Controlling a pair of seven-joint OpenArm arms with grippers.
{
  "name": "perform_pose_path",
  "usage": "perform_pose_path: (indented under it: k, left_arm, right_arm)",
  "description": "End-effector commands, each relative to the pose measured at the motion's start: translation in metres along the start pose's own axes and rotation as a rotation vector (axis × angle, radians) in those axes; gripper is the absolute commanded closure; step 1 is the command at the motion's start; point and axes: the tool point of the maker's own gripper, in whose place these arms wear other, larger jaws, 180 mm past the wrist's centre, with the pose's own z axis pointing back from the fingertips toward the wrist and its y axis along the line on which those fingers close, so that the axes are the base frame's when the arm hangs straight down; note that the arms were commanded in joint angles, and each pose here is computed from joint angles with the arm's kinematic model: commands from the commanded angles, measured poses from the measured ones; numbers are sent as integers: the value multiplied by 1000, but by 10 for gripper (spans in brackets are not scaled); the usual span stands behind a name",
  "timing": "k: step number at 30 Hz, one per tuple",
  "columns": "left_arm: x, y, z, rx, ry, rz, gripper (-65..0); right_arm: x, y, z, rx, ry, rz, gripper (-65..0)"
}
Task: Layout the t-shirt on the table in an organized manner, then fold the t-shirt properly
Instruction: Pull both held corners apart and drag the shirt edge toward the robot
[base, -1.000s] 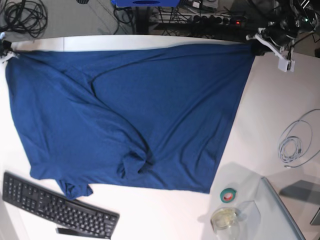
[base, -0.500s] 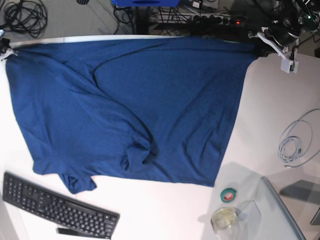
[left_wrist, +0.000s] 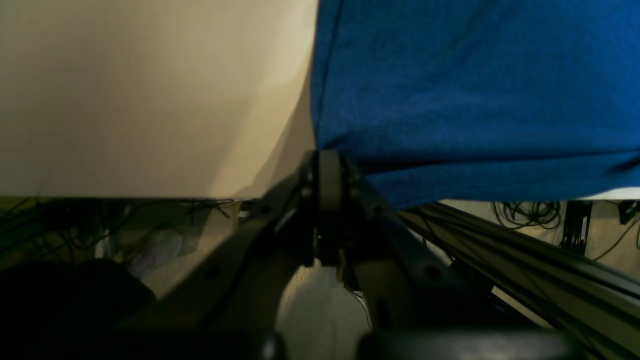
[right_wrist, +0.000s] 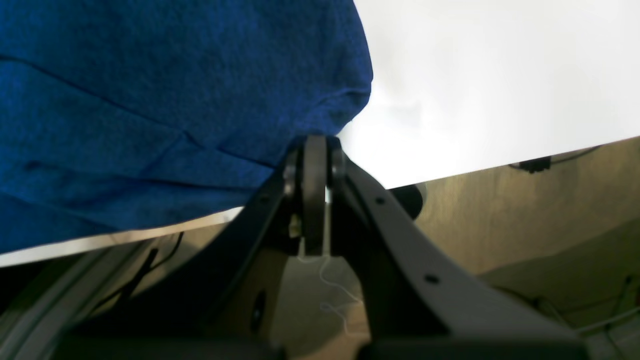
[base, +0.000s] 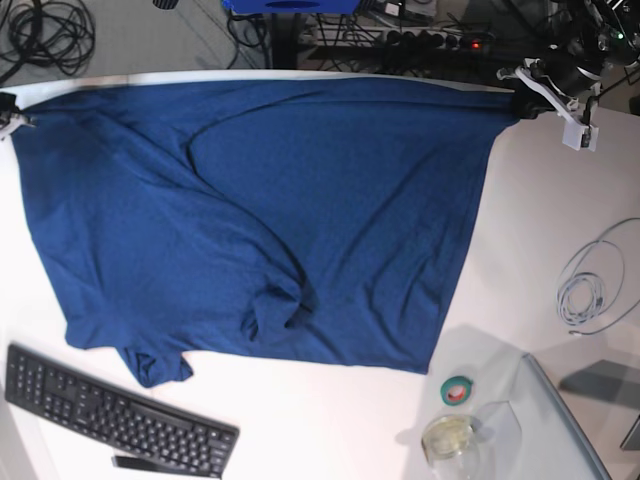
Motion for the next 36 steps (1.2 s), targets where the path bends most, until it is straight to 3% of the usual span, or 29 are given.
perform_pose_path:
  k: [1,9,14,25,32,36]
  left_arm:
    - [12,1,4,-1,-37,-23,0]
    - [35,0,-7,-5,-19,-30,0]
    - [57,-4,-12,-17,-59,-42,0]
    - [56,-5,-34,-53,-27,29,0]
    - [72,-5,-39,-67,-58,39,0]
    - [80,-8,-41,-76,-77,42,0]
  right_arm:
    - [17,-4,6,-11,-47,-1,0]
    - [39,0,6,-19,-78,-71,0]
    - [42,1,-3,-2,-47,-108,0]
    - [57,-7,-7,-2,-51,-132,0]
    - [63,-16,-14,-1,-34,-168,0]
    - [71,-12,-13,1,-33,-140,0]
